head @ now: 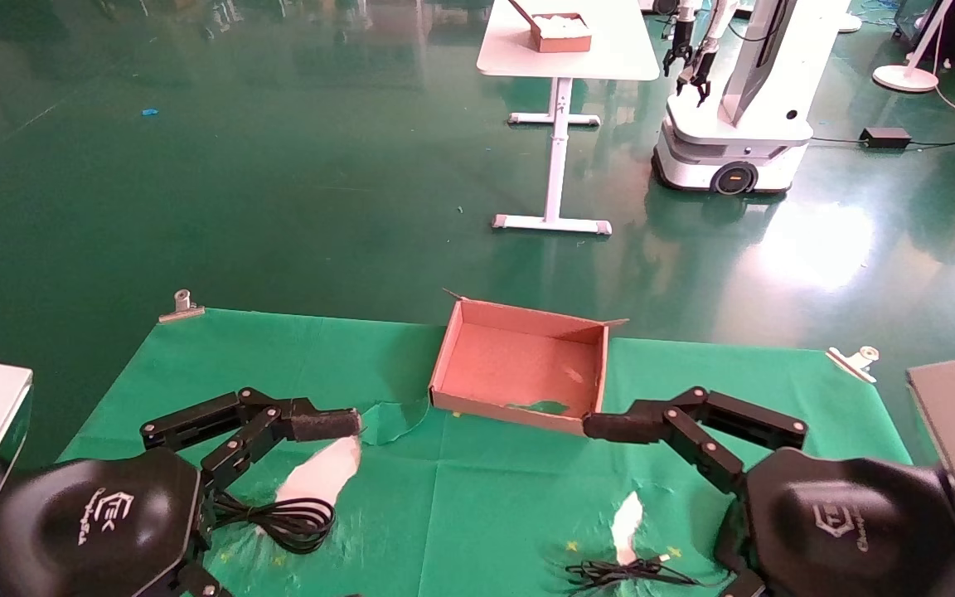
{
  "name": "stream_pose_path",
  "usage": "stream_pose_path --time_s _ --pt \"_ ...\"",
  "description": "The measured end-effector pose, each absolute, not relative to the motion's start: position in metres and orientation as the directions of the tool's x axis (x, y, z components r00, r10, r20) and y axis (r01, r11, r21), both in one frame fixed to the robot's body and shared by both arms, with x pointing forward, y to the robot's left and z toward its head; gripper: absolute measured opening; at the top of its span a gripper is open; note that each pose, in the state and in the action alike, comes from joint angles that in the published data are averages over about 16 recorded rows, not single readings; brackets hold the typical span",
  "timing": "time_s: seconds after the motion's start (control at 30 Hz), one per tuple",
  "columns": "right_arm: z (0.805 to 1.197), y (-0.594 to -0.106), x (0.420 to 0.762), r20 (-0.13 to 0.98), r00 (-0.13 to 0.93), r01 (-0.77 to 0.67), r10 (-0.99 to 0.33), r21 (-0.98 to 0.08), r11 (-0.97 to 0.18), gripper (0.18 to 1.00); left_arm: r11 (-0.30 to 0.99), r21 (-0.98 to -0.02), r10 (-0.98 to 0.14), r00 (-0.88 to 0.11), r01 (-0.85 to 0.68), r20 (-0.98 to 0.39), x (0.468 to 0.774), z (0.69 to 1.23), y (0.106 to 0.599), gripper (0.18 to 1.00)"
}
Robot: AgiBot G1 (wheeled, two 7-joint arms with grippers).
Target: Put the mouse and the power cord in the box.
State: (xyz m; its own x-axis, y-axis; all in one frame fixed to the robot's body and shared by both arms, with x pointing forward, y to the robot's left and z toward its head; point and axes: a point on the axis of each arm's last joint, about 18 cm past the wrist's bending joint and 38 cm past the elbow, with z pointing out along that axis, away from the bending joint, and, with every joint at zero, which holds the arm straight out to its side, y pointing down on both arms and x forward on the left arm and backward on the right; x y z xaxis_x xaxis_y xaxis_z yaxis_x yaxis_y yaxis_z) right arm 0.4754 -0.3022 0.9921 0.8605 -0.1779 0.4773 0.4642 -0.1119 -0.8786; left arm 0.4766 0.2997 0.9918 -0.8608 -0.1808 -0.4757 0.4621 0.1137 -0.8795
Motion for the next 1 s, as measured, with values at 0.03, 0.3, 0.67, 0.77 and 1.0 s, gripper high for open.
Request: stream_pose_path --time_s 0.03,0.3,0.67,0.77,1.0 --pt "0.9921 -0.3022 0.4754 0.477 0.861 0.464 -0.178 -0.879 -0.112 1.001 0.114 -0.880 -0.181 -0.861 0.462 -0.476 0.4766 0.9918 0.2997 1.001" --pt "0.9921 -0.3022 0.4754 0.477 0.861 0.464 -0.178 -0.879 -0.112 1.001 0.114 -0.880 -0.181 -0.861 0.462 -0.476 0.4766 0.9918 0.2997 1.001" --pt "0.9921 -0.3022 0.4754 0.477 0.861 0.464 -0.178 -0.879 -0.112 1.001 0.114 -0.880 -0.181 -0.861 0.462 -0.476 0.4766 0.9918 0.2997 1.001" --pt "0.9921 -0.3022 0.4754 0.477 0.861 0.464 -0.178 -0.879 -0.112 1.001 0.114 -0.880 -0.181 -0.861 0.462 -0.476 0.4766 0.9918 0.2997 1.001" --pt "0.9921 -0.3022 0.4754 0.477 0.861 0.464 -0.178 -0.879 -0.112 1.001 0.114 -0.880 -0.181 -0.861 0.462 -0.476 0.4766 0.9918 0.2997 1.001"
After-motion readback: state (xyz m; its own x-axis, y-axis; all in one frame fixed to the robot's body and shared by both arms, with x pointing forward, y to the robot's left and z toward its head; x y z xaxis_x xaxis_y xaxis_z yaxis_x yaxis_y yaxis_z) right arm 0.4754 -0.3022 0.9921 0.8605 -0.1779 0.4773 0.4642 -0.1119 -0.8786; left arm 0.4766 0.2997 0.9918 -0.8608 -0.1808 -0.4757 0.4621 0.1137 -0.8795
